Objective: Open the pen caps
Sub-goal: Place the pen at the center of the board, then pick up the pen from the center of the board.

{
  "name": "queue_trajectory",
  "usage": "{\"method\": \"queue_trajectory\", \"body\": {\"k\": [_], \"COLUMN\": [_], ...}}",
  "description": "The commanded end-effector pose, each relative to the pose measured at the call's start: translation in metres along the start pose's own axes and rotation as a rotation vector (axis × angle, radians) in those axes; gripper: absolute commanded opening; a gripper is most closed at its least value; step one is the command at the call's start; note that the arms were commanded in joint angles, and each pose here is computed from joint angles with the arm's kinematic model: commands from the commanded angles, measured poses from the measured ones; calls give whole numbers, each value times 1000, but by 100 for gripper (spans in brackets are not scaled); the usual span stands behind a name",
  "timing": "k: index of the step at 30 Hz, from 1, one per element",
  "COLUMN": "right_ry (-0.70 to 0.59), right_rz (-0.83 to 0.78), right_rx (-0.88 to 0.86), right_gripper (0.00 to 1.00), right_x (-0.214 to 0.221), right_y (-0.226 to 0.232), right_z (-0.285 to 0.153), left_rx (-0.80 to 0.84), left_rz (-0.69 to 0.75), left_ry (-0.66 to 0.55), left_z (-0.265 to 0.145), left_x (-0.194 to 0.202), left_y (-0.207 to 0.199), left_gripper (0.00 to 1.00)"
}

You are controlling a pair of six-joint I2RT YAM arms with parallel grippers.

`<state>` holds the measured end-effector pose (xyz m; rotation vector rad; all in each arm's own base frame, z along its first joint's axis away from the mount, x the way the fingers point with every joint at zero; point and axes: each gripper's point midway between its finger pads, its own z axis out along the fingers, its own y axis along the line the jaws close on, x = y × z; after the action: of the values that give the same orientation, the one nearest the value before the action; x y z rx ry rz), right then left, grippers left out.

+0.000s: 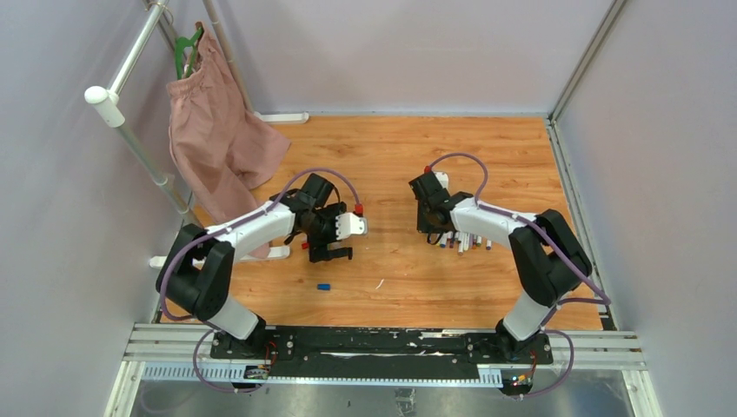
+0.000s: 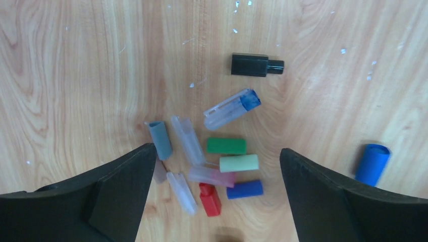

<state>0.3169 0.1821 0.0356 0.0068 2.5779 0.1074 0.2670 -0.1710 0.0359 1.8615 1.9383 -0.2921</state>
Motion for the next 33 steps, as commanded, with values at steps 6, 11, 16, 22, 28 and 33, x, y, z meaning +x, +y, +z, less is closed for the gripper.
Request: {"method": "queue_trajectory", "body": {"k": [6, 11, 16, 22, 28, 33], "right_ry": [-7, 6, -16, -69, -136, -174], "right_rz": [-22, -28, -28, -44, 5, -7], "right_rx": [178, 170, 147, 73, -5, 21], "right_gripper": [25, 38, 37, 34, 38, 49], "right_x": [10, 18, 11, -11, -62, -113], "right_y": [-27, -30, -29, -16, -15, -29], "right_z": [12, 5, -8, -28, -45, -32], "left_rx": [-98, -209, -221, -259, -331, -339], "left_rz": [-66, -110, -159, -190, -211, -211], "left_ry": [-142, -195, -206, -188, -180, -202], "left_z": [-82, -123, -143, -154, -169, -175], "left_x": [-57, -73, -80, -79, -76, -79], "left_y": [11, 19, 18, 22, 28, 25], "left_gripper": [100, 100, 100, 100, 100, 100]}}
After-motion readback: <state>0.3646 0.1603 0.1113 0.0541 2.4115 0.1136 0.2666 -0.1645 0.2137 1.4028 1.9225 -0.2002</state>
